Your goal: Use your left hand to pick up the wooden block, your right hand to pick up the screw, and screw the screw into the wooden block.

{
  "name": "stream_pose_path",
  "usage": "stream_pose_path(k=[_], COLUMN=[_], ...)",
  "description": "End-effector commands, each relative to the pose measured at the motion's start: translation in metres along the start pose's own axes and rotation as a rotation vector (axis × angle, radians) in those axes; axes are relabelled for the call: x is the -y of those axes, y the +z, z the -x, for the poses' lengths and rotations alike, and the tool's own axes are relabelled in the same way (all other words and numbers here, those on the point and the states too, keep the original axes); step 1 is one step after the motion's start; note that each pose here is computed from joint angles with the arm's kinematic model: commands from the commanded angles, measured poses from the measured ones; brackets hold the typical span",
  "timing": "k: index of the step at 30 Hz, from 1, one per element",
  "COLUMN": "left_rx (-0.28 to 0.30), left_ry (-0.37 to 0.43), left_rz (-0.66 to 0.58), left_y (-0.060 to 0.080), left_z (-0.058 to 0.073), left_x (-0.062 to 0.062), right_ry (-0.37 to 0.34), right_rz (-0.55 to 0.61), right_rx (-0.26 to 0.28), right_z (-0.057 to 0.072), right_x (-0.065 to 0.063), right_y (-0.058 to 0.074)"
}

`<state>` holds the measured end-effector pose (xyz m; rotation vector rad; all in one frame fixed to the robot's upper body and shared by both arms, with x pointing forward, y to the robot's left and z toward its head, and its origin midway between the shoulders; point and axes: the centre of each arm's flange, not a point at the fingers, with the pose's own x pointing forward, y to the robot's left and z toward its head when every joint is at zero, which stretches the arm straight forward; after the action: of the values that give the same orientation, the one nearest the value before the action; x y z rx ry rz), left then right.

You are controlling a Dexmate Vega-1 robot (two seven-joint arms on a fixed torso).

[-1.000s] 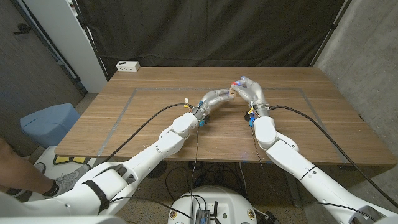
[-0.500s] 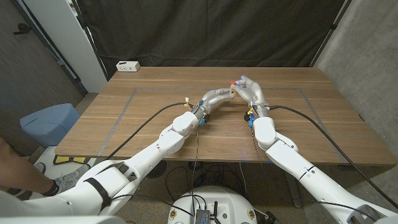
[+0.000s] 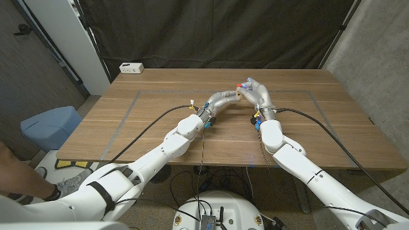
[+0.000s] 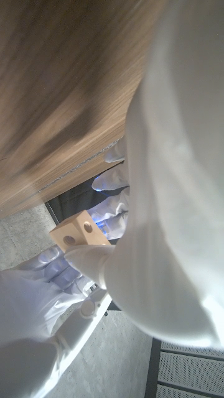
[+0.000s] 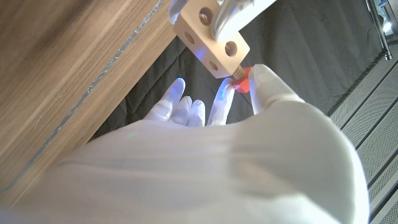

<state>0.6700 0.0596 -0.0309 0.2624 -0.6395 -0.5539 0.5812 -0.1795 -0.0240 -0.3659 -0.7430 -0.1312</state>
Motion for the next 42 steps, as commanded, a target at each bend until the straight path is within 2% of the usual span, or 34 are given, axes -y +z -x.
stream_pose_path(k=[1,27,42], left_rx=[0.000,0.002,0.007], left_ry=[0.002,0.004,-0.006], left_rz=[0.001,0.000,-0.025], left_y=[0.0005,0.0021,0.0053], left_z=[0.0023,0.0088,0.0060], left_x=[0.0018,0.0076,0.0052], right_ry=[0.010,0.025,0.048], right_rz=[-0.002,-0.009,0.005], right_rx=[-0.004,-0.002,0.003], right_z=[0.0020,0.0103,0.0105], right_x=[0.0014,0.0058,0.0114], right_y=[-0.0010,0.0003,0.0059])
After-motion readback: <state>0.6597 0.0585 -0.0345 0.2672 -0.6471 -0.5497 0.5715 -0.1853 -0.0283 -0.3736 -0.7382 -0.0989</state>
